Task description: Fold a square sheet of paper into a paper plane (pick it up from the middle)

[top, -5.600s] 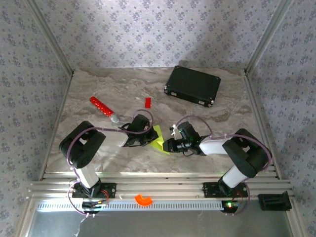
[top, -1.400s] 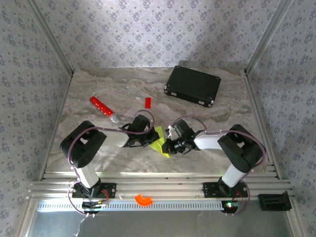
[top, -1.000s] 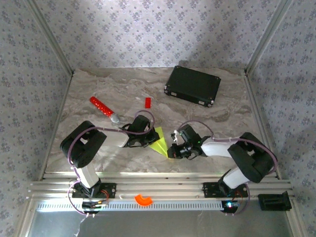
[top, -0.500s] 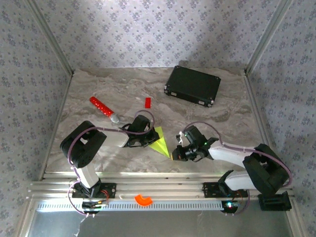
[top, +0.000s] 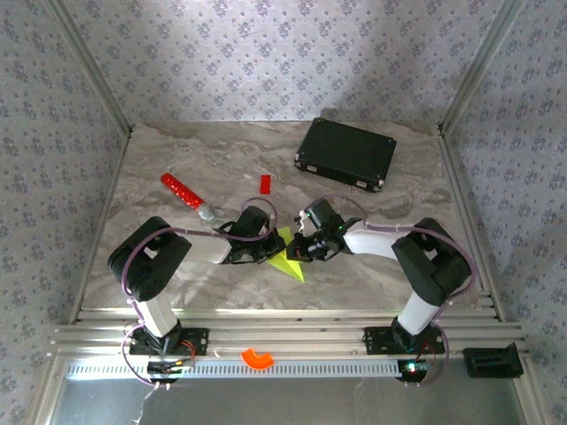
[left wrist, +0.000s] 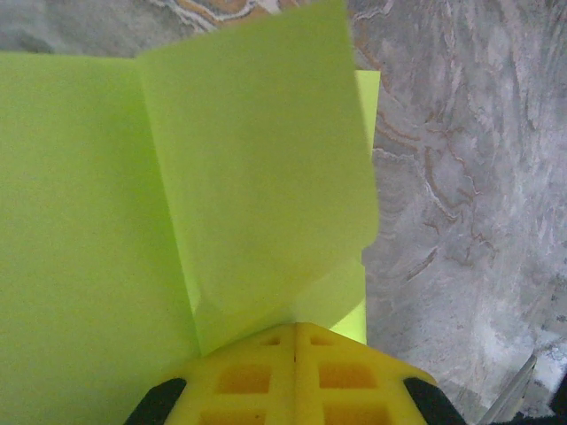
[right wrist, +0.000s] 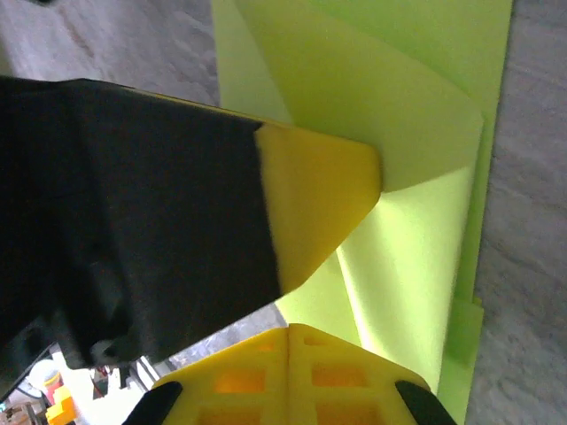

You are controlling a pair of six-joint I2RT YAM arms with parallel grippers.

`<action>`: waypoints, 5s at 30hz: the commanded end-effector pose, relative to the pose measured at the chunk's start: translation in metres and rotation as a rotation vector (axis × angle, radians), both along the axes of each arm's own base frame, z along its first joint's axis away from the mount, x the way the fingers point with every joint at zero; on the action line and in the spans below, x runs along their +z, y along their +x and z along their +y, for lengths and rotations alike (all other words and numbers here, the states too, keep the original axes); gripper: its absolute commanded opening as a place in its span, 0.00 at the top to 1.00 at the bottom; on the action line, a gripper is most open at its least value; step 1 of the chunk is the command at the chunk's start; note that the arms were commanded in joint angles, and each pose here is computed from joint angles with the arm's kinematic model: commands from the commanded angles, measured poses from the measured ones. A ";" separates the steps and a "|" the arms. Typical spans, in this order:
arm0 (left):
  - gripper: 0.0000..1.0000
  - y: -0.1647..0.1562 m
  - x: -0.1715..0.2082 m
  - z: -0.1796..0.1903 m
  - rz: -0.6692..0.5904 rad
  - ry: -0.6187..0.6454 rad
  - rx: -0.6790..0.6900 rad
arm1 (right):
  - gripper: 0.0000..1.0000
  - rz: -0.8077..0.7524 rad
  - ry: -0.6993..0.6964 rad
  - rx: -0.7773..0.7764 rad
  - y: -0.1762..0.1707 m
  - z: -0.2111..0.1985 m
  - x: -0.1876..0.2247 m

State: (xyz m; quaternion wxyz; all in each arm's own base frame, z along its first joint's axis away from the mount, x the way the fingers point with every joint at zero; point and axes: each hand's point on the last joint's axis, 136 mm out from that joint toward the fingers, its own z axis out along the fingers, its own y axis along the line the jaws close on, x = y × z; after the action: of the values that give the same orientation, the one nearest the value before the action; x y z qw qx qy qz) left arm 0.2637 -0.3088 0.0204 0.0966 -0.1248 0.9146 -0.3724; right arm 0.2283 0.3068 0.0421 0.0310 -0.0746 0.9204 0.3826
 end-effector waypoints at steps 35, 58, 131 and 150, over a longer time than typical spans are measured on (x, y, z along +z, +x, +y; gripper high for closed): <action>0.95 0.005 -0.010 0.019 -0.016 0.074 0.020 | 1.00 0.214 -0.151 -0.071 -0.071 -0.071 -0.083; 0.93 0.044 0.052 0.040 -0.127 0.075 0.037 | 1.00 0.224 -0.152 -0.069 -0.071 -0.081 -0.084; 0.96 0.010 -0.022 0.024 0.008 0.155 -0.071 | 0.96 0.043 -0.064 0.004 -0.105 -0.089 -0.008; 0.90 0.027 0.023 0.003 -0.064 0.065 -0.115 | 0.98 0.129 -0.145 -0.059 -0.059 -0.071 -0.053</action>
State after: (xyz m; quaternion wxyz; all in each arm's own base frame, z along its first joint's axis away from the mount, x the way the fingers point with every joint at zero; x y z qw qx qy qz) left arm 0.2805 -0.3027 0.0242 0.0970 -0.0694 0.9314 -0.3440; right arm 0.1855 0.2539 0.0155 0.0010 -0.0387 0.9325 0.3592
